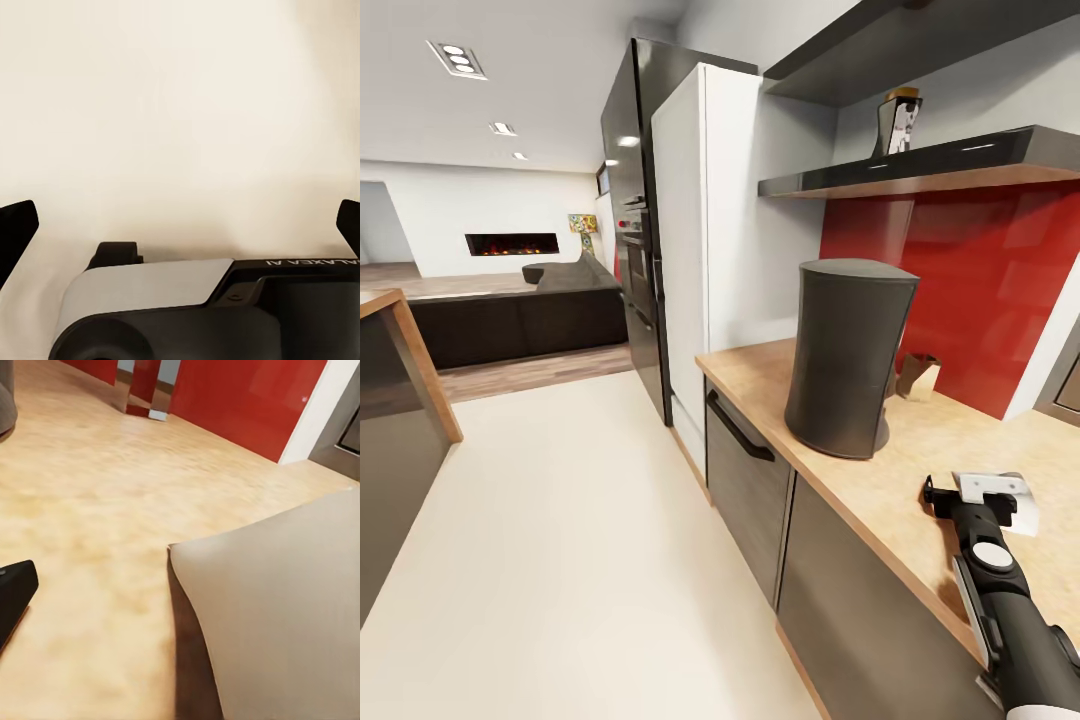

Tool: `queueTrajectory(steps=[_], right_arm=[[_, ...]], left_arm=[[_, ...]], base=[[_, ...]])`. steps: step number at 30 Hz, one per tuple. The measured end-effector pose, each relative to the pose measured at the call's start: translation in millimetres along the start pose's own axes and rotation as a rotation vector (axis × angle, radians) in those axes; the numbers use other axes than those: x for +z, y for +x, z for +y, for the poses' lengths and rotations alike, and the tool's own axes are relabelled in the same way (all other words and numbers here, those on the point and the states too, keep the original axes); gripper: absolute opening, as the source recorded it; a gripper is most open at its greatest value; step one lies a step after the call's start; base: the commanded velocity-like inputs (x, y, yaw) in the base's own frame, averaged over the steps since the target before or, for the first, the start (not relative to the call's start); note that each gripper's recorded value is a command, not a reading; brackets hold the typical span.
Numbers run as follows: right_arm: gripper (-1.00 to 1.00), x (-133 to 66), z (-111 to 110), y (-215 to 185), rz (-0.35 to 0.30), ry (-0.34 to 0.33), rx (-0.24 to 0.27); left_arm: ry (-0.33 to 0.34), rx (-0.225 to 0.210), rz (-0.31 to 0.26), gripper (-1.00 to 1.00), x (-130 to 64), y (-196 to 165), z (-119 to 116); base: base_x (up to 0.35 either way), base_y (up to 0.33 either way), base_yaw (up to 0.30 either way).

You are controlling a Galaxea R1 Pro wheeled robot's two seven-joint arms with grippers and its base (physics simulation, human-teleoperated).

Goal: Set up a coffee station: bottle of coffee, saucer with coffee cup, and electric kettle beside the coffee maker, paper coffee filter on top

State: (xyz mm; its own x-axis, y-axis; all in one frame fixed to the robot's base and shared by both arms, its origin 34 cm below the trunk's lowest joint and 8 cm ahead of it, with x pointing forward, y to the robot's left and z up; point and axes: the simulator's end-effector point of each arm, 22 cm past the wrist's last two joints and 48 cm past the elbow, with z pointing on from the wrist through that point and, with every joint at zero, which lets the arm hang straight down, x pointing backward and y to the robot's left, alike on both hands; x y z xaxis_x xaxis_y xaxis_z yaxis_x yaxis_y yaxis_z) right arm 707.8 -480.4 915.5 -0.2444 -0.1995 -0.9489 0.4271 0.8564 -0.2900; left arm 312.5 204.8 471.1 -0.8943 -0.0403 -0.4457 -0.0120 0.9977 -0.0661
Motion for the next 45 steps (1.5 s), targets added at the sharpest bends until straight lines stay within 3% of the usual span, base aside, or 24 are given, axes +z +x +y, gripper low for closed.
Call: queueTrajectory(steps=[21,30,31,45], right_arm=[[1.0,0.0,0.3,-0.4,-0.001,-0.001,-0.006],[1.0,-0.4,9.1,-2.2,-0.005,-0.043,-0.008],[-1.0,-0.4,9.3,-2.3,-0.005,-0.044,-0.007],[-1.0,-0.5,9.9,-2.4,-0.005,-0.047,-0.007]], left_arm=[[0.0,0.0,0.0,1.0,0.0,0.0,0.0],[0.0,0.0,0.0,1.0,0.0,0.0,0.0],[0.0,0.0,0.0,1.0,0.0,0.0,0.0],[0.0,0.0,0.0,1.0,0.0,0.0,0.0]], base=[[0.0,0.0,0.0],[0.0,0.0,0.0],[0.0,0.0,0.0],[0.0,0.0,0.0]])
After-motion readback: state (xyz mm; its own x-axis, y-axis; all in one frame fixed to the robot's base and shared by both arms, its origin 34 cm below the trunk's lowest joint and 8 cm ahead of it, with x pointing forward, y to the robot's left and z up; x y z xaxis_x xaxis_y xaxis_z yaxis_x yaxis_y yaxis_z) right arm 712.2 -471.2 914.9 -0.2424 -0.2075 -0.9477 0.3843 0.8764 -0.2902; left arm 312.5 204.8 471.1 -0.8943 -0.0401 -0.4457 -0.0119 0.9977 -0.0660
